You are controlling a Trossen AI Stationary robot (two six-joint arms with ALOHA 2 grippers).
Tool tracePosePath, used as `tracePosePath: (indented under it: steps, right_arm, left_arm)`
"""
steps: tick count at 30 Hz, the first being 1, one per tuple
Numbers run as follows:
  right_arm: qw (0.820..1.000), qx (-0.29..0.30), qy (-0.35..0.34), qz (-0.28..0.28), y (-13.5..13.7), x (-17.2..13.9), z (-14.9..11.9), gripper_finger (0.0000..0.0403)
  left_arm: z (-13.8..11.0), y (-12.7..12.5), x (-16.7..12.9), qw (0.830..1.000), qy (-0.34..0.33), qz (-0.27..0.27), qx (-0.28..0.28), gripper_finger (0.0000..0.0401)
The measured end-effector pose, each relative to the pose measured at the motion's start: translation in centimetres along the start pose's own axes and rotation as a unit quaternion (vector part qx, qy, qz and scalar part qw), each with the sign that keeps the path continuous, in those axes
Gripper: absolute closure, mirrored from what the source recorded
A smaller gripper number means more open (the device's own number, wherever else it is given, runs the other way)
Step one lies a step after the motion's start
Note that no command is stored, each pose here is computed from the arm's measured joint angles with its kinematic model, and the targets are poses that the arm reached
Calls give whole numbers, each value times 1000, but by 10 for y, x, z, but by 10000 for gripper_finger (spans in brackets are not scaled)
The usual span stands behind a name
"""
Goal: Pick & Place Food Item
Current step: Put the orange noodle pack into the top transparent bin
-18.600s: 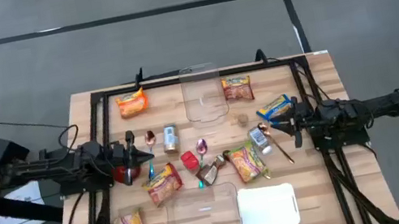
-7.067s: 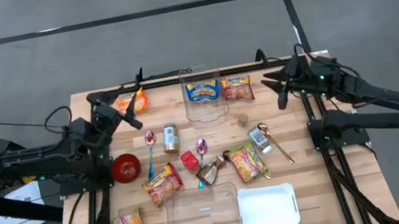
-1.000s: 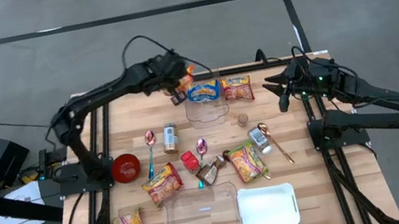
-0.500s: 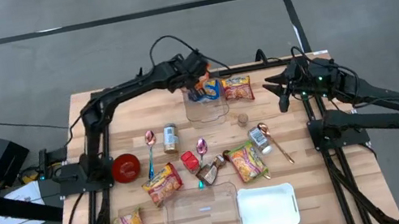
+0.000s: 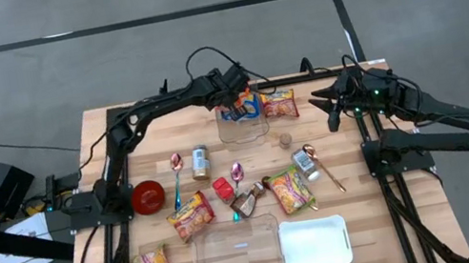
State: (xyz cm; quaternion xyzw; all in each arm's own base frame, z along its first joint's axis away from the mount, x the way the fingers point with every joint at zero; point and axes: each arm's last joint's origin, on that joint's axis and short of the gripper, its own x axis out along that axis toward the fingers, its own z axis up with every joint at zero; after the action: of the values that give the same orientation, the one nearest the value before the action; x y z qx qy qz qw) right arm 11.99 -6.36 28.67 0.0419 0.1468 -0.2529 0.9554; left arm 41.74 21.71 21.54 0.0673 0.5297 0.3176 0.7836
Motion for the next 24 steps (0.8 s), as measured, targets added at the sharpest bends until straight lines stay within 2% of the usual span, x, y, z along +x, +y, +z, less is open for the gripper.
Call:
tracePosePath:
  steps: [5, 11, 24]
  right_arm:
    - [1000, -1, 2, 0, 0, 0, 0, 289]
    - [1000, -1, 5, 0, 0, 0, -1, 289]
    - [1000, -5, 12, 0, 0, 0, -2, 289]
  left_arm:
    - [1, -1, 3, 999, -19, -27, -7, 401]
    - [8, -7, -1, 998, -47, -29, -7, 387]
    - [0, -14, -3, 999, -10, -44, 29, 307]
